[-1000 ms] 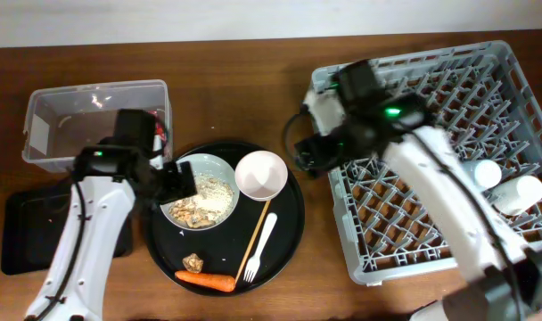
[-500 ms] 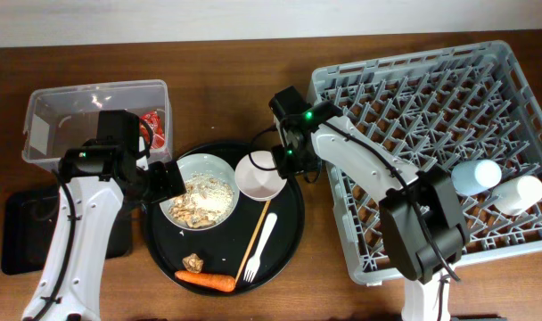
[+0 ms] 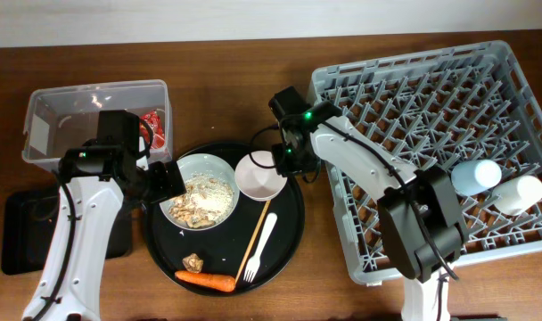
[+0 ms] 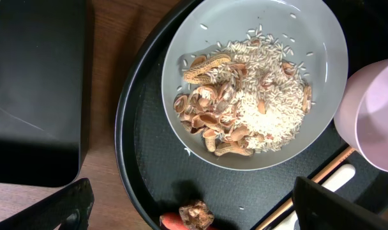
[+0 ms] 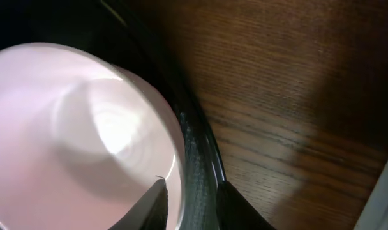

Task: Sort waste into correct bins and load items into the dishwasher rack
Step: 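Reach the right gripper to the pink bowl and grasp its rim, then carry the pink bowl into the rack and set it down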

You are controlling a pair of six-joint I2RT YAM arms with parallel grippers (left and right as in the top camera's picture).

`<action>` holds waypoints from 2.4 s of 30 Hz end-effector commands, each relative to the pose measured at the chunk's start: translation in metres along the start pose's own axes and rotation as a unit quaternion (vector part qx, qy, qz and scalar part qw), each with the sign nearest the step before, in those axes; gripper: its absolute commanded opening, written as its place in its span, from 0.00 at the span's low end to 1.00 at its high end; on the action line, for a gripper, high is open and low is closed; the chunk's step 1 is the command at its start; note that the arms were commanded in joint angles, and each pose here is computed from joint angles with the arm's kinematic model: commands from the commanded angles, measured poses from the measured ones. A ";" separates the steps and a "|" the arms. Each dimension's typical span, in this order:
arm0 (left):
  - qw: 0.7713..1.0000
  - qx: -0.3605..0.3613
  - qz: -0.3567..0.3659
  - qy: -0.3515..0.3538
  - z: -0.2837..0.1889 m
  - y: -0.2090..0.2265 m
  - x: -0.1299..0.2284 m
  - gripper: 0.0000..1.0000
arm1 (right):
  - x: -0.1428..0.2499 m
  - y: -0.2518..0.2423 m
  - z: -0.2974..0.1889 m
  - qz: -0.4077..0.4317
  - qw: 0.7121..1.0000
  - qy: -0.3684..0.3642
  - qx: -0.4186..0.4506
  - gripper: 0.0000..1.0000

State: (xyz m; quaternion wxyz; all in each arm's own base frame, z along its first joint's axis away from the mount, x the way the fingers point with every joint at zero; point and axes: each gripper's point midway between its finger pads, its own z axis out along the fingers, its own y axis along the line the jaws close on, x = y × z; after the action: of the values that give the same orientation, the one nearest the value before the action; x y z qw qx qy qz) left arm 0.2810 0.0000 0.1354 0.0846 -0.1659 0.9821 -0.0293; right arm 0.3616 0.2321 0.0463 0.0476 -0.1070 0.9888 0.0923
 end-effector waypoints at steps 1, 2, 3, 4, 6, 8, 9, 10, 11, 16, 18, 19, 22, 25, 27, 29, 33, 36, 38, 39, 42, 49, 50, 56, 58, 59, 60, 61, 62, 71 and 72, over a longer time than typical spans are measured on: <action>1.000 -0.001 -0.006 -0.002 -0.001 0.001 -0.002 0.99 | 0.005 -0.002 0.012 0.008 1.000 0.013 0.008 0.27; 1.000 -0.002 -0.006 -0.002 -0.001 0.001 -0.002 0.99 | 0.005 -0.002 0.012 0.008 1.000 0.013 0.008 0.26; 1.000 -0.002 -0.006 -0.002 -0.001 0.001 -0.002 0.99 | 0.005 -0.002 0.012 0.008 1.000 0.013 0.009 0.26; 1.000 -0.002 -0.006 -0.002 -0.001 0.001 -0.002 0.99 | 0.005 -0.002 0.012 0.008 1.000 0.013 0.008 0.26; 1.000 -0.002 -0.006 -0.002 -0.001 0.001 -0.002 0.99 | 0.006 -0.003 0.013 0.008 1.000 0.015 0.009 0.22; 1.000 -0.002 -0.006 -0.002 -0.001 0.001 -0.002 0.99 | 0.008 -0.003 0.013 0.008 1.000 0.017 0.009 0.15; 1.000 -0.002 -0.006 -0.002 -0.001 0.001 -0.002 0.99 | 0.008 -0.003 0.014 0.008 1.000 0.017 0.010 0.12; 1.000 -0.002 -0.006 -0.002 -0.001 0.001 -0.002 0.99 | 0.008 -0.003 0.014 0.008 1.000 0.017 0.010 0.09; 1.000 -0.002 -0.006 -0.002 -0.001 0.001 -0.002 0.99 | 0.008 -0.003 0.014 0.008 1.000 0.017 0.010 0.05; 1.000 -0.002 -0.006 -0.002 -0.001 0.001 -0.002 0.99 | 0.005 -0.007 -0.002 0.008 1.000 0.017 0.013 0.04; 1.000 -0.002 -0.006 -0.002 -0.001 0.001 -0.002 0.99 | -0.006 -0.014 -0.026 -0.001 1.000 0.000 0.026 0.04; 1.000 -0.001 -0.006 -0.002 -0.001 0.001 -0.002 0.99 | -0.013 -0.022 -0.046 0.003 0.999 -0.015 0.048 0.04; 1.000 -0.001 -0.006 -0.002 -0.001 0.001 -0.002 0.99 | -0.033 -0.045 -0.115 0.012 0.991 -0.075 0.106 0.04; 1.000 -0.001 -0.006 -0.002 -0.001 0.001 -0.002 0.99 | -0.046 -0.067 -0.185 0.024 0.977 -0.148 0.152 0.04; 1.000 -0.001 -0.006 -0.003 -0.001 0.001 -0.002 0.99 | -0.051 -0.090 -0.227 0.035 0.959 -0.199 0.200 0.04; 1.000 -0.001 -0.006 -0.002 -0.001 0.001 -0.002 0.99 | -0.050 -0.122 -0.257 0.061 0.931 -0.232 0.275 0.04; 1.000 -0.001 -0.006 -0.002 -0.001 0.001 -0.002 0.99 | -0.030 -0.201 -0.314 0.155 0.818 -0.257 0.490 0.04; 1.000 -0.001 -0.006 -0.002 -0.001 0.001 -0.002 0.99 | -0.016 -0.229 -0.333 0.214 0.744 -0.276 0.569 0.04; 1.000 -0.001 -0.006 -0.002 -0.001 0.001 -0.001 0.99 | -0.012 -0.250 -0.323 0.249 0.726 -0.273 0.580 0.04; 1.000 -0.001 -0.006 -0.002 -0.001 0.001 -0.001 0.99 | -0.010 -0.257 -0.319 0.258 0.722 -0.268 0.583 0.04; 1.000 0.002 -0.006 0.001 -0.001 0.000 0.000 0.99 | -0.003 -0.286 -0.304 0.274 0.706 -0.243 0.606 0.04; 1.000 0.006 -0.006 0.004 -0.001 -0.002 0.001 0.99 | 0.009 -0.346 -0.273 0.308 0.681 -0.190 0.637 0.04; 1.000 0.006 -0.006 0.004 -0.001 -0.002 0.001 0.99 | 0.007 -0.348 -0.261 0.310 0.694 -0.182 0.623 0.04; 1.000 0.006 -0.006 0.005 -0.001 -0.002 0.001 0.99 | -0.003 -0.341 -0.186 0.286 0.753 -0.126 0.580 0.04; 1.000 0.006 -0.006 0.005 -0.001 -0.001 0.001 0.99 | -0.005 -0.333 -0.167 0.265 0.761 -0.110 0.582 0.04; 1.000 0.006 -0.006 0.005 -0.001 -0.002 0.001 0.99 | -0.007 -0.327 -0.160 0.254 0.765 -0.105 0.582 0.04; 1.000 0.006 -0.006 0.005 -0.001 -0.002 0.001 0.99 | -0.010 -0.321 -0.156 0.248 0.771 -0.106 0.577 0.04; 1.000 0.006 -0.007 0.005 -0.001 -0.002 0.001 0.99 | -0.013 -0.313 -0.151 0.243 0.778 -0.108 0.569 0.04; 1.000 0.006 -0.006 0.005 -0.001 -0.002 0.001 0.99 | -0.017 -0.305 -0.147 0.238 0.786 -0.111 0.560 0.04; 1.000 0.006 -0.006 0.005 -0.001 -0.002 0.001 0.99 | -0.018 -0.249 -0.112 0.193 0.847 -0.077 0.490 0.63; 1.000 0.006 -0.006 0.005 -0.001 -0.002 0.001 0.99 | -0.016 -0.244 -0.112 0.187 0.848 -0.073 0.490 0.68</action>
State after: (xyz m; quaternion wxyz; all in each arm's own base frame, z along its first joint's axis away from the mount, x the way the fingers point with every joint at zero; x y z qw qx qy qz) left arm 0.2798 -0.0014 0.1353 0.0814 -0.1656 0.9823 -0.0329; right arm 0.4301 -0.0473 0.1434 0.1801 0.1415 0.8715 -0.4336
